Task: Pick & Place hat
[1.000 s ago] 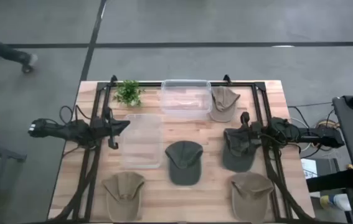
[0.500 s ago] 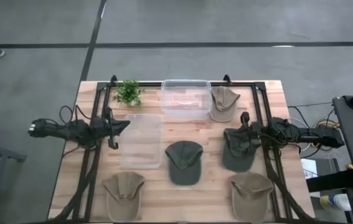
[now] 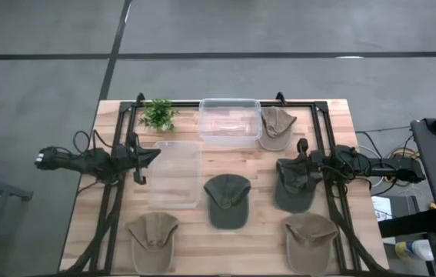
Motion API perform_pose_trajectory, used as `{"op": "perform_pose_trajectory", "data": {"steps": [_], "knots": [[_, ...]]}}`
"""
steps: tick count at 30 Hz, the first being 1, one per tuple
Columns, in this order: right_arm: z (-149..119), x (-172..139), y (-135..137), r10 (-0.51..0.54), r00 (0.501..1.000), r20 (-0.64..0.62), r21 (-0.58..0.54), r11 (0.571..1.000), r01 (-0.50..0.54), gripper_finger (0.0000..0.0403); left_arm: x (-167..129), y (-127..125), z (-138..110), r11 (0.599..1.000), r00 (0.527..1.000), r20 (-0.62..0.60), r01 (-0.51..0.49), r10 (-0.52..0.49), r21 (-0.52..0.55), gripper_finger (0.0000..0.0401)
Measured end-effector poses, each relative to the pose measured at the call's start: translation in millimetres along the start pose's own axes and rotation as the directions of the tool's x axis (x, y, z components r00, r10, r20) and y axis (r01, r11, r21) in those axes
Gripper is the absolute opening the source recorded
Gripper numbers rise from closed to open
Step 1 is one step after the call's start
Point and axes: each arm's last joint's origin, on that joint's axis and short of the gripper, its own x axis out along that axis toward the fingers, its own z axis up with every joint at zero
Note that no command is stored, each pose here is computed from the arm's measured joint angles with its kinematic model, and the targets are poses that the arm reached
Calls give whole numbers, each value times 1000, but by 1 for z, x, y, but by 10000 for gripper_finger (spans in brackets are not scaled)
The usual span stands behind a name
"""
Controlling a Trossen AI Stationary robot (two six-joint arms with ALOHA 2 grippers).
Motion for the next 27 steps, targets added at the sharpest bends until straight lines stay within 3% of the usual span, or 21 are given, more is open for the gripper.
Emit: {"op": "perform_pose_trajectory", "data": {"steps": [10, 14, 22, 25, 27], "knots": [[0, 0, 0, 0, 1000, 0, 4, 1000, 0, 9, 0, 0, 0, 1000, 1000, 0, 0, 0, 0, 7], [0, 0, 0, 2, 1000, 4, 193, 981, -3, 9, 0, 0, 0, 1000, 1000, 0, 0, 0, 0, 7], [16, -1, 1, 12, 985, 170, 483, 870, -94, 9, 0, 0, 0, 1000, 1000, -1, 0, 0, 0, 7], [22, -3, 1, 8, 973, 229, 631, 760, -154, 9, 0, 0, 0, 1000, 1000, 0, -1, 1, 0, 7], [23, -3, -1, -59, 970, 236, 696, 707, -126, 9, 0, 0, 0, 1000, 1000, 0, 0, 0, 0, 7]]}}
